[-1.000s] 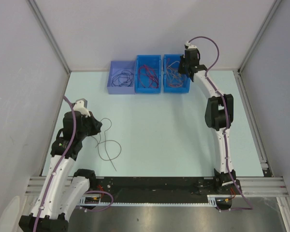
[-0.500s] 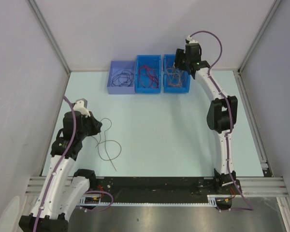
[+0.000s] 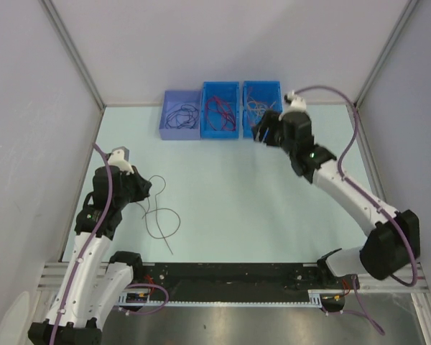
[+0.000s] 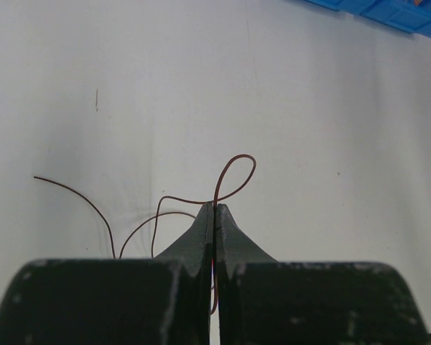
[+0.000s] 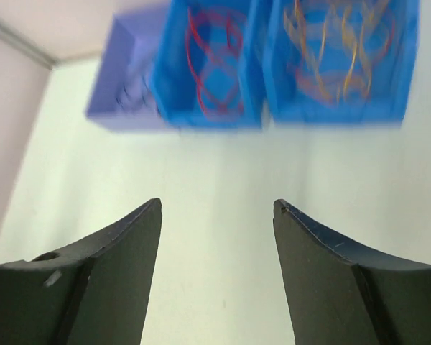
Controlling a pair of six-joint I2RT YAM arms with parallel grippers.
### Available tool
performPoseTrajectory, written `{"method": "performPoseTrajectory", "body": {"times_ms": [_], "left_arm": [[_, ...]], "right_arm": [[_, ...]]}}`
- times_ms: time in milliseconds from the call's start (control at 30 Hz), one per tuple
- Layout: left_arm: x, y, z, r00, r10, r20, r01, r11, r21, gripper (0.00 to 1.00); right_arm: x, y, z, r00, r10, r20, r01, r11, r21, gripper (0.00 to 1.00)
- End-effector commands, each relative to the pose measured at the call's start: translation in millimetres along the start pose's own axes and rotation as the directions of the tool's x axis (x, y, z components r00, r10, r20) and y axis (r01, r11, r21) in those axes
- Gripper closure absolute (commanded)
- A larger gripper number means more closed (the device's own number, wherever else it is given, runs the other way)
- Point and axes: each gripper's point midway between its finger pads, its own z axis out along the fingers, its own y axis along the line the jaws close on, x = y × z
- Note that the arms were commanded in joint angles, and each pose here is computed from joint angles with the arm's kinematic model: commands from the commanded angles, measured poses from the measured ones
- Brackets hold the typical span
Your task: Untangle the cables
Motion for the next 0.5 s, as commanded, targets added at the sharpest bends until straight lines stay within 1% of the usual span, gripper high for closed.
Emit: {"method": "performPoseTrajectory", "body": {"times_ms": [0, 67, 100, 167, 233, 267, 300, 367, 400, 467], "left_arm": [[-12, -4, -2, 0.999, 0.004, 0.037, -0.004, 1.0, 0.017, 1.0], [-17, -6, -3, 0.999, 0.0, 0.051, -0.001, 1.0, 0.019, 1.0], [-24, -8, -5, 0.998, -0.006, 0.069, 0.004, 1.0, 0.023, 1.0], [-33, -12, -6, 0.996, -0.012, 0.089, 0.01, 1.0, 0.03, 1.0], [-51, -19, -11, 0.992, -0.019, 0.127, 0.014, 0.999, 0.041, 1.0], [-57, -21, -9, 0.991, -0.022, 0.129, 0.017, 0.999, 0.042, 1.0], [-70, -26, -13, 0.988, -0.024, 0.154, 0.016, 0.998, 0.053, 1.0], [-80, -30, -10, 0.988, -0.027, 0.154, 0.019, 0.998, 0.052, 1.0], [-93, -36, -14, 0.984, -0.031, 0.177, 0.02, 0.998, 0.063, 1.0], [-106, -41, -16, 0.98, -0.033, 0.196, 0.018, 0.997, 0.075, 0.99]], "right_arm": [[77, -14, -31, 0.999, 0.045, -0.027, -0.043, 0.996, 0.077, 0.32], [97, -13, -45, 0.998, 0.046, -0.04, -0.042, 0.994, 0.098, 0.32], [113, -23, -54, 0.997, 0.042, -0.06, -0.035, 0.992, 0.119, 0.32], [129, -26, -63, 0.996, 0.041, -0.076, -0.031, 0.992, 0.123, 0.31], [148, -36, -70, 0.994, 0.056, -0.098, -0.043, 0.99, 0.131, 0.3], [154, -38, -71, 0.993, 0.056, -0.107, -0.042, 0.991, 0.128, 0.3], [158, -39, -72, 0.992, 0.061, -0.112, -0.047, 0.991, 0.128, 0.3], [171, -48, -72, 0.99, 0.061, -0.126, -0.043, 0.989, 0.141, 0.3], [175, -48, -72, 0.99, 0.06, -0.131, -0.042, 0.99, 0.136, 0.3], [182, -48, -70, 0.989, 0.064, -0.133, -0.047, 0.991, 0.126, 0.3]]}}
